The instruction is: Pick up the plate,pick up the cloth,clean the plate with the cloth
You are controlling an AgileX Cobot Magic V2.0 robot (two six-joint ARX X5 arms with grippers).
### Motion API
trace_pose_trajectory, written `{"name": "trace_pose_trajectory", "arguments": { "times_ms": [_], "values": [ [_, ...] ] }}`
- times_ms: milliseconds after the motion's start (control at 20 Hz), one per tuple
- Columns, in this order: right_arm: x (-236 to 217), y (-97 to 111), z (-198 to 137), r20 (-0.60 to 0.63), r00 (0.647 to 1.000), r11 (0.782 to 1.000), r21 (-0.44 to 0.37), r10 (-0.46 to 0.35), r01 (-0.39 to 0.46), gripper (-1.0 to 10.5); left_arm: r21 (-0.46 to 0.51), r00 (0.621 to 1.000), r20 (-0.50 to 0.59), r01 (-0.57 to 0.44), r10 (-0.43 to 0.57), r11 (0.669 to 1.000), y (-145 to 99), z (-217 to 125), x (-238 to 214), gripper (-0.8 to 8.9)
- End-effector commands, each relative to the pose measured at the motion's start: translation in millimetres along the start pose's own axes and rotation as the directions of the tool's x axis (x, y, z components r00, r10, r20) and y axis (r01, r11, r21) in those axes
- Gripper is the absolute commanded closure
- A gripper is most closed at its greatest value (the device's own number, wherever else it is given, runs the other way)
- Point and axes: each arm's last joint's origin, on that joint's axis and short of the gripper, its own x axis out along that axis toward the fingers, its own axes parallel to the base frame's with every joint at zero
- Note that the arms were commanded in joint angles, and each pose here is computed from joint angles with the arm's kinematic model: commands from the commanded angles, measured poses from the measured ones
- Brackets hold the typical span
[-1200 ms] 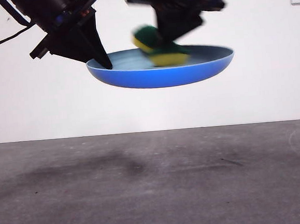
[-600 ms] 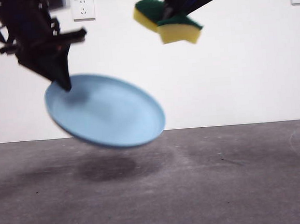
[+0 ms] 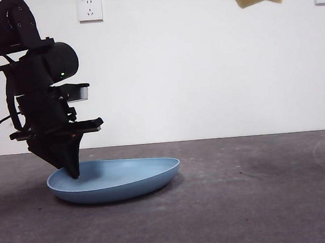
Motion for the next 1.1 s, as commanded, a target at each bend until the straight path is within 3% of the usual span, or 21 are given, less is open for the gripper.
{"name": "trace_pose_trajectory", "arguments": {
  "times_ms": [50,150,200,500,750,950,1100],
  "values": [
    [2,1,-2,-0.009,1.000,0.999,0.033,-0.005,0.005,9.6,0.026,0.997,-0.073,-0.020,0.022,0.999,-1,-11,21,7.03],
    [5,1,-2,-0.018,1.000,0.999,0.036,-0.005,0.006,9.6,0.019,0.999,-0.046,-0.021,0.022,1.000,-1,-8,16,4.53],
    [11,3,-2,-0.032,0.999,0.999,0.040,-0.005,0.007,9.6,0.005,0.999,-0.030,-0.023,0.023,1.000,-1,-7,11,4.23],
    [63,-5,-8,-0.178,0.982,0.988,0.131,-0.059,0.083,9.6,-0.018,0.989,0.151,0.011,-0.008,1.000,-4,6,-50,4.28],
    [129,-29,-21,-0.292,0.949,0.966,0.189,-0.117,0.178,9.6,-0.014,0.937,0.350,0.023,-0.017,1.000,-6,0,-136,4.28],
    [179,-41,-47,-0.411,0.910,0.949,0.305,0.061,0.074,9.6,0.003,0.867,0.493,0.089,-0.079,0.996,-10,-20,-203,4.28],
    [204,-40,-67,-0.504,0.861,0.947,0.306,0.072,0.100,9.6,0.011,0.827,0.552,0.123,-0.108,0.992,-12,-39,-238,4.28]
  ]
}}
